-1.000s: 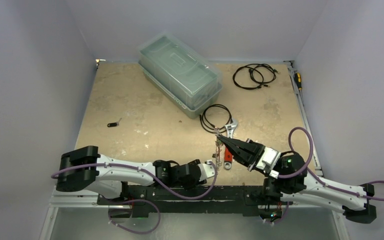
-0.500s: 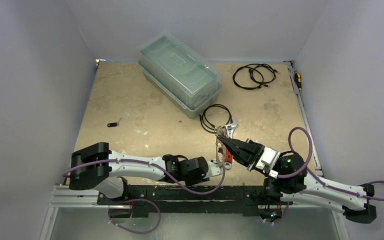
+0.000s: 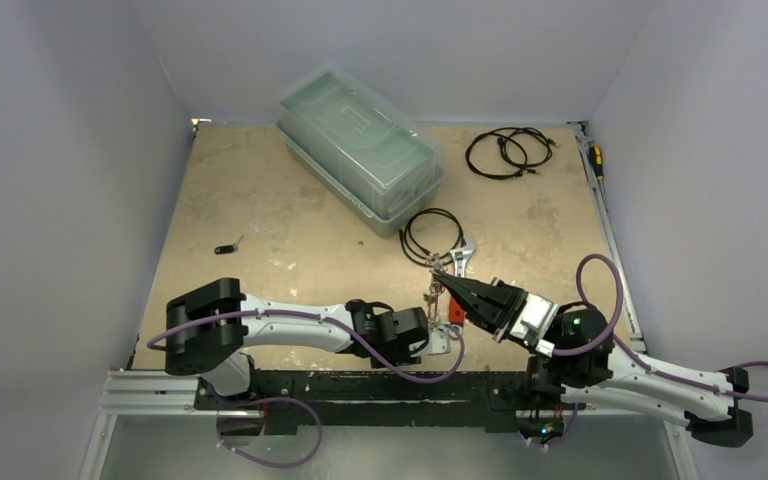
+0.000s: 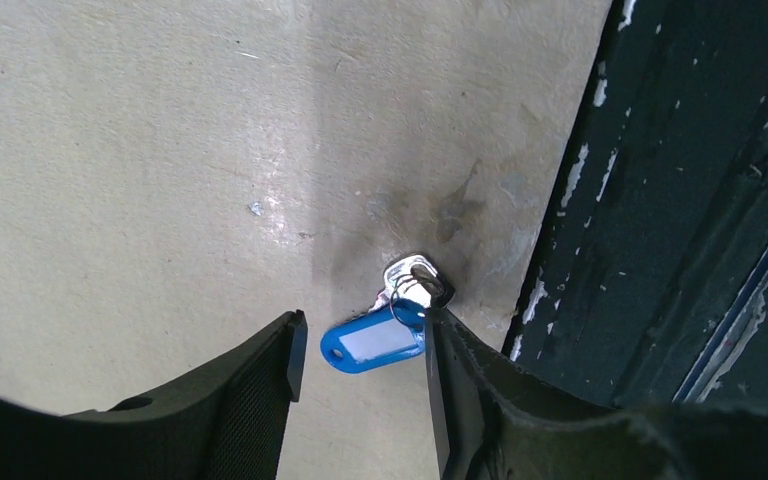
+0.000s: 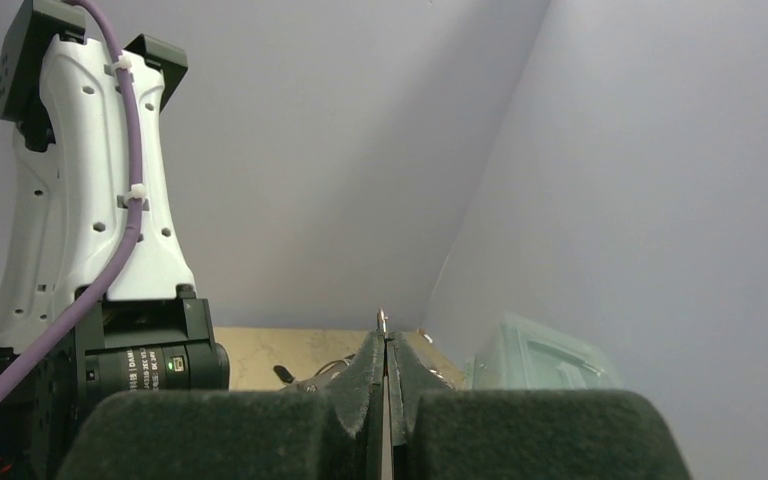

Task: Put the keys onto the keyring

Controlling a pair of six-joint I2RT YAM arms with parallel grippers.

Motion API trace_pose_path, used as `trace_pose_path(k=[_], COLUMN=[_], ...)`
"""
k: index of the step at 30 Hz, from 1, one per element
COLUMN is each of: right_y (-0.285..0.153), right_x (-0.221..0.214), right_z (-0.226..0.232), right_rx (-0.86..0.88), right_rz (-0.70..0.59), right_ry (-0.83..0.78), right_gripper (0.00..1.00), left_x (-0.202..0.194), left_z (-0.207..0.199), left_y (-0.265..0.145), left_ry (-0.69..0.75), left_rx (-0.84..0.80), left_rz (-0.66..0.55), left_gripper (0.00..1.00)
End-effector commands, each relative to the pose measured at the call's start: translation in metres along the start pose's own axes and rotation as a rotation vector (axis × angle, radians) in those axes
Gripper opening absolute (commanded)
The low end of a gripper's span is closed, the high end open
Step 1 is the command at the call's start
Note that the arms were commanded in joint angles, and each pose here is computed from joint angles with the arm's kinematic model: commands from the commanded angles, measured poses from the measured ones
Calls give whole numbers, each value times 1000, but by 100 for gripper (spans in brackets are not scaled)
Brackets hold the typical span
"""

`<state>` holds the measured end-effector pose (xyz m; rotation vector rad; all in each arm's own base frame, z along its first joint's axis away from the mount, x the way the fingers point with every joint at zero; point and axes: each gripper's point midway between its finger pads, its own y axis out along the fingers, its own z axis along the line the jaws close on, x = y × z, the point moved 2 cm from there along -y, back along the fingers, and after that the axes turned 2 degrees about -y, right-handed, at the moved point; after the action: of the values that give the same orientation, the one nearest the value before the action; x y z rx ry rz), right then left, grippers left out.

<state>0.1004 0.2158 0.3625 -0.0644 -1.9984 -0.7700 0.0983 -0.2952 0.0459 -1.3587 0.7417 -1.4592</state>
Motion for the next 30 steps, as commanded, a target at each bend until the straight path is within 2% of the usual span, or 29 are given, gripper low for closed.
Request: trace_pose_path(k=[1,8,14,23,30], right_y=[3,3,3,3,3], right_x=[21,20,20,20,21], right_z=[-10,-10,-10,-10,-10], right_rx=[-35,-37,-36,-35,-34], right_rz=[-59,-56,-54,-53,-55], right_ry=[21,21,20,21,22], right_gripper=[0,0,0,0,0], left_x=[-2,-1,-14,-9,12], left_z=[-2,-10,-10,-5,-3], left_y=[-3,7,18,15,-6], left_ry=[79,108,124,137,124], left_rx=[-40,-85,-89,-64,-66], left_rz=[-3,-18,24,-2,-122], left_gripper=[49,47,38,0,0])
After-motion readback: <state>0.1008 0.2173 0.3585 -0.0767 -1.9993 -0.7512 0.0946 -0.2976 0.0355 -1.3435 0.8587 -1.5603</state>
